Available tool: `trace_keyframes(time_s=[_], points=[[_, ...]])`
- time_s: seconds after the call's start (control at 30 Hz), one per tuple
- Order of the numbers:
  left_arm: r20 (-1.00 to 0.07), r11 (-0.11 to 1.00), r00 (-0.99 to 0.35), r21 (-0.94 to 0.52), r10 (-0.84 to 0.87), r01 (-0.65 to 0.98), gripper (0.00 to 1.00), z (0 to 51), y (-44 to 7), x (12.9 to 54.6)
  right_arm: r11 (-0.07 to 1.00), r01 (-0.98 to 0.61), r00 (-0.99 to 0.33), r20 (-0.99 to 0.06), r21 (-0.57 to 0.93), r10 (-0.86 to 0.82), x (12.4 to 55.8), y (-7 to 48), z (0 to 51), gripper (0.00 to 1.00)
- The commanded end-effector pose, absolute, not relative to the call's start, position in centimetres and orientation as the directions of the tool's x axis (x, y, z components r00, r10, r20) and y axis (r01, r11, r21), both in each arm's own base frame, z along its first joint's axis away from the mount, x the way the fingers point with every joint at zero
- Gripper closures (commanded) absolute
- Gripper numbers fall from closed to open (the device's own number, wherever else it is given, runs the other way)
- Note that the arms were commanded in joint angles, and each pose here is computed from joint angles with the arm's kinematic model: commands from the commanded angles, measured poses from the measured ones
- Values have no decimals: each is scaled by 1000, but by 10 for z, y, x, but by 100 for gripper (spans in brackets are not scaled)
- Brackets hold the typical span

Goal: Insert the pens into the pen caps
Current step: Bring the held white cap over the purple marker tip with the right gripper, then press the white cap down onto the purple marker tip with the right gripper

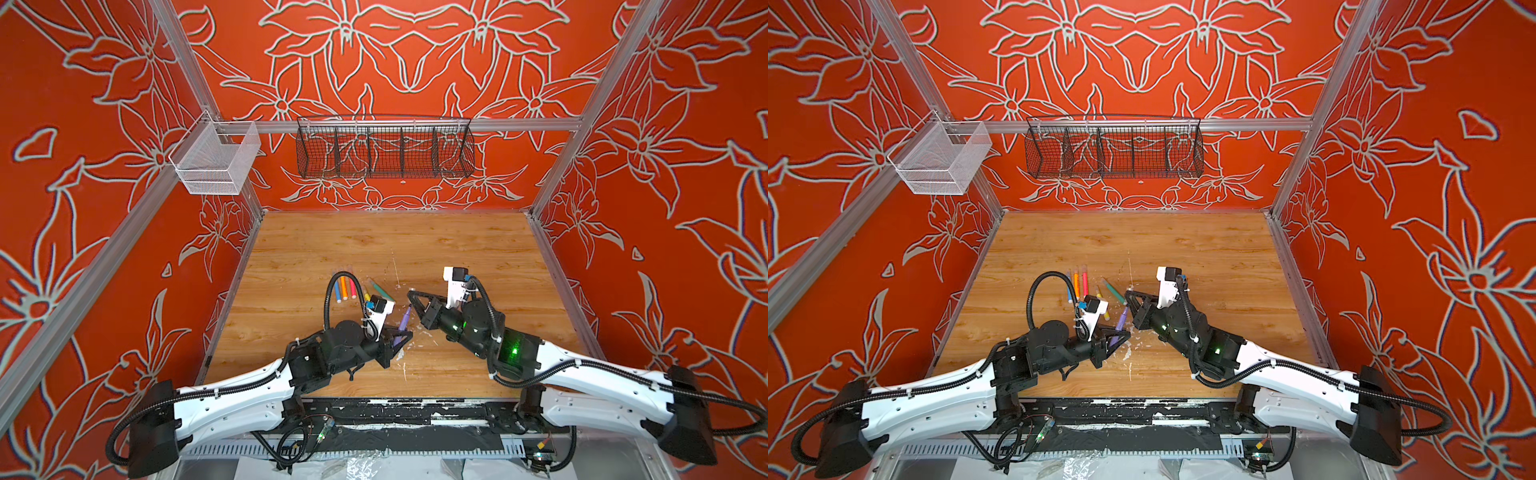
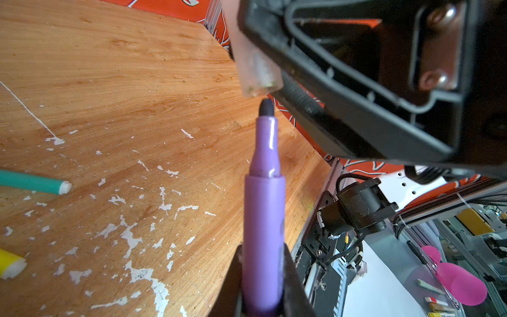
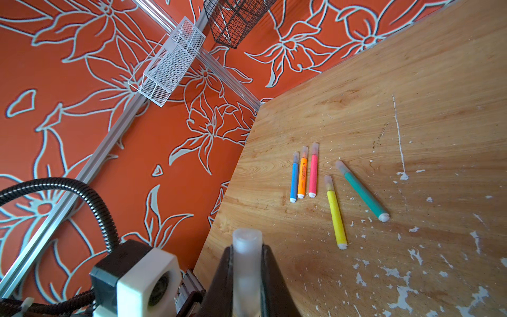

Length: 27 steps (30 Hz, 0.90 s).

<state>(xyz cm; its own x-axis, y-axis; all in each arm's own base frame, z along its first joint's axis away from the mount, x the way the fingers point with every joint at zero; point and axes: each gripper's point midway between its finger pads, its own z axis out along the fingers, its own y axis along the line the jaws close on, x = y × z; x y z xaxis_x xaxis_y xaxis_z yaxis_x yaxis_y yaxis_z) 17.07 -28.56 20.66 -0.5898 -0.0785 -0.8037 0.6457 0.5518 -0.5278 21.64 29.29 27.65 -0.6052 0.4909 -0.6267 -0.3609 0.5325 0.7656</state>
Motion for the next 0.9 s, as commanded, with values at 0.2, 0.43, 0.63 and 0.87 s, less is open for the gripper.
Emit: trace_keyframes(time_s=[0.2, 0.43, 0.63, 0.87], points=[[-820, 549, -564, -516, -95, 658, 100, 210, -287, 172, 493, -358, -627, -596, 793, 502, 213, 295, 277, 100], [-821, 558, -558, -521, -121, 646, 100, 212, -286, 177, 479, -344, -649, -573, 808, 501, 210, 297, 266, 100], [-812, 576, -552, -547, -189, 608, 100, 223, -283, 186, 464, -349, -658, -565, 814, 497, 207, 301, 262, 100], [-798, 588, -568, -562, -201, 581, 100, 233, -298, 199, 439, -382, -673, -570, 813, 471, 198, 313, 264, 100]])
